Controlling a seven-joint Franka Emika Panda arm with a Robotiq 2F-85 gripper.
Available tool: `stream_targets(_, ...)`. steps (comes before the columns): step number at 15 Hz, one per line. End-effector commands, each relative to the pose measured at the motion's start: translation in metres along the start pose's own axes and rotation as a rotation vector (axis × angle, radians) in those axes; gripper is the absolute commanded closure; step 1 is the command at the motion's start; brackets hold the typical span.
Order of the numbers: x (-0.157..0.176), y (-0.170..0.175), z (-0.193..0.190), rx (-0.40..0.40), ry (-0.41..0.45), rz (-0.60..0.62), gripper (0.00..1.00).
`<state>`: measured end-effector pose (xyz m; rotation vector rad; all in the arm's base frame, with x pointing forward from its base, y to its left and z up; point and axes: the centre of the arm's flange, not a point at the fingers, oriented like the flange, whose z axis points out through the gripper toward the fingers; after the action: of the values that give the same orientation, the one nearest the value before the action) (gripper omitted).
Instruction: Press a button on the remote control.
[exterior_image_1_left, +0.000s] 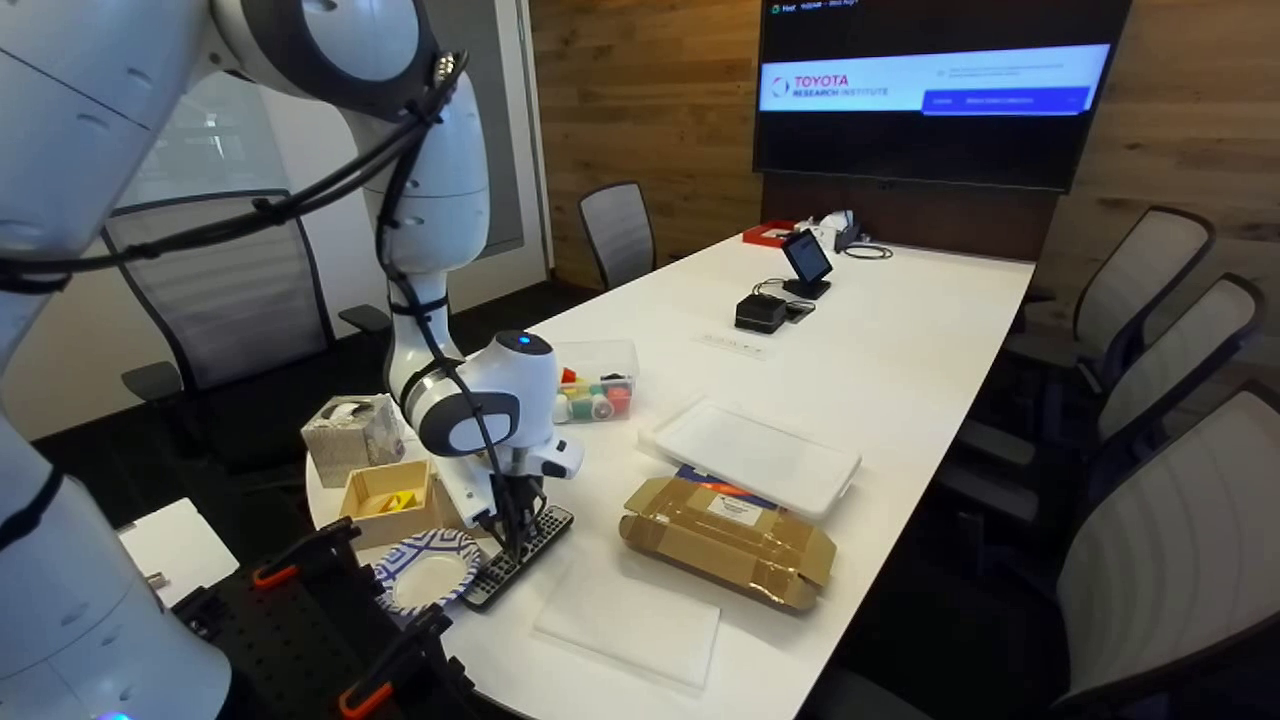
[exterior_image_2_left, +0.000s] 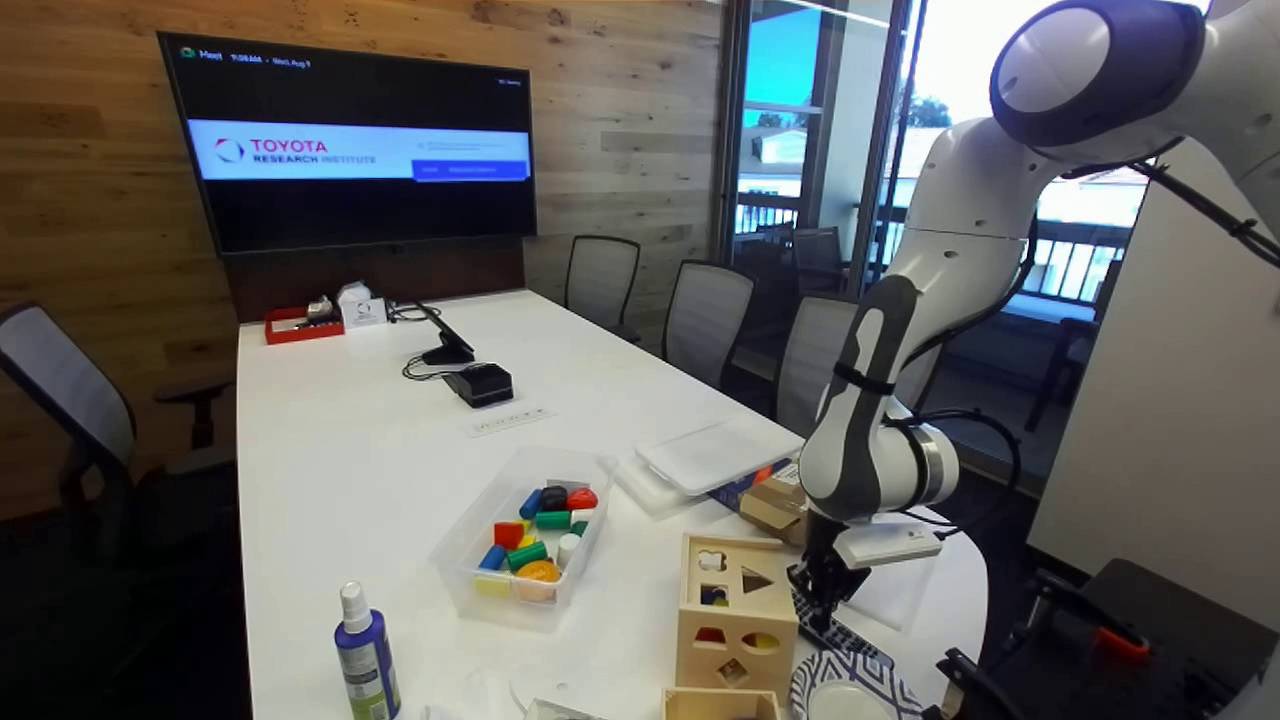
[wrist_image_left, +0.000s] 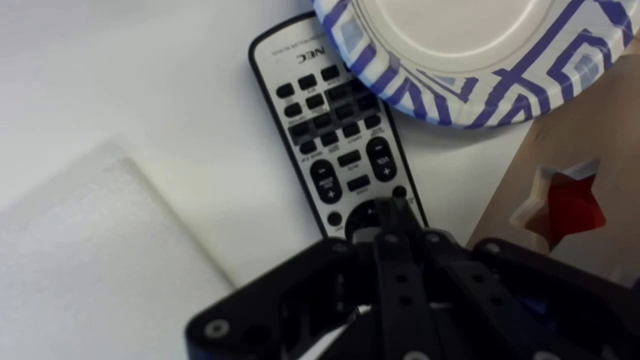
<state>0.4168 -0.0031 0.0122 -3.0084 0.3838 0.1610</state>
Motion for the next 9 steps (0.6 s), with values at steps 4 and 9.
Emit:
stream_targets(4,-0.024,-0.013,-0.069,-0.023,0.04,-0.024,1.0)
stream_targets(9,-0.04,-0.037,-0.146,-0.064,0.047,-0.125,0.66)
